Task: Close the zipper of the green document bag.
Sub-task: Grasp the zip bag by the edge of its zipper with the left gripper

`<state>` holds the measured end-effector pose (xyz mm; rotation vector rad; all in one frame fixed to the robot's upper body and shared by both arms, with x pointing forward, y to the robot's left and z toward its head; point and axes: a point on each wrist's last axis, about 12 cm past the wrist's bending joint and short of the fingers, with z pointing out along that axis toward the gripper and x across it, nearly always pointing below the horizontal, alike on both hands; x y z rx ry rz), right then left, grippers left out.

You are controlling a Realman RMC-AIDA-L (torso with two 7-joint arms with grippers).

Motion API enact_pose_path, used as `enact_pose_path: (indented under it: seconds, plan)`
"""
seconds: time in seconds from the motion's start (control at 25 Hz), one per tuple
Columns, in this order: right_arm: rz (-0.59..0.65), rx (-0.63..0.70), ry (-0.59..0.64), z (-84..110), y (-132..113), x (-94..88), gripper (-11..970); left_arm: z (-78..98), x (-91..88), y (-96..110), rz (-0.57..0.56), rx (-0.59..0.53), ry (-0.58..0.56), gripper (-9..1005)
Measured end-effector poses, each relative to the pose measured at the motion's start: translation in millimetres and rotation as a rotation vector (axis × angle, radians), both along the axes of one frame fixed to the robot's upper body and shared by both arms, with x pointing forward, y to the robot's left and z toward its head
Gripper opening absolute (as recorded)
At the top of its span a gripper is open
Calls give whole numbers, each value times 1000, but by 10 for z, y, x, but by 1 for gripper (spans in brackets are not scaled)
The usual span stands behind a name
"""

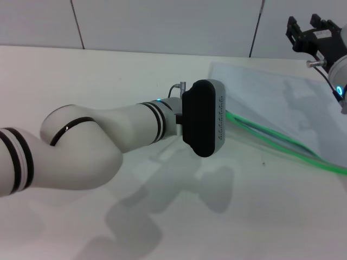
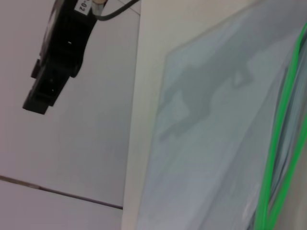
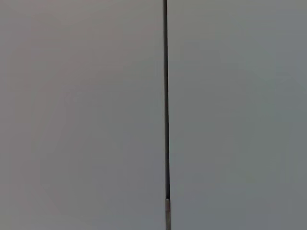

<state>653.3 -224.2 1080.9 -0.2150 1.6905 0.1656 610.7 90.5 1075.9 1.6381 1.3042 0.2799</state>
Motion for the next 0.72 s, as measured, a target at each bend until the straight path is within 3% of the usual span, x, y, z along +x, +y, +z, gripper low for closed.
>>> enact_pose_path:
  seconds: [0.4, 0.6, 0.72]
  plan:
    - [2, -2, 0, -1, 3, -1, 508, 4, 4, -8, -2, -2, -2, 240]
    - [4, -3, 1, -6, 8, -6, 488, 4, 9, 6, 4, -16, -8, 92]
    - [3, -2, 3, -14, 3, -12, 477, 8, 13, 11, 13, -31, -5, 82]
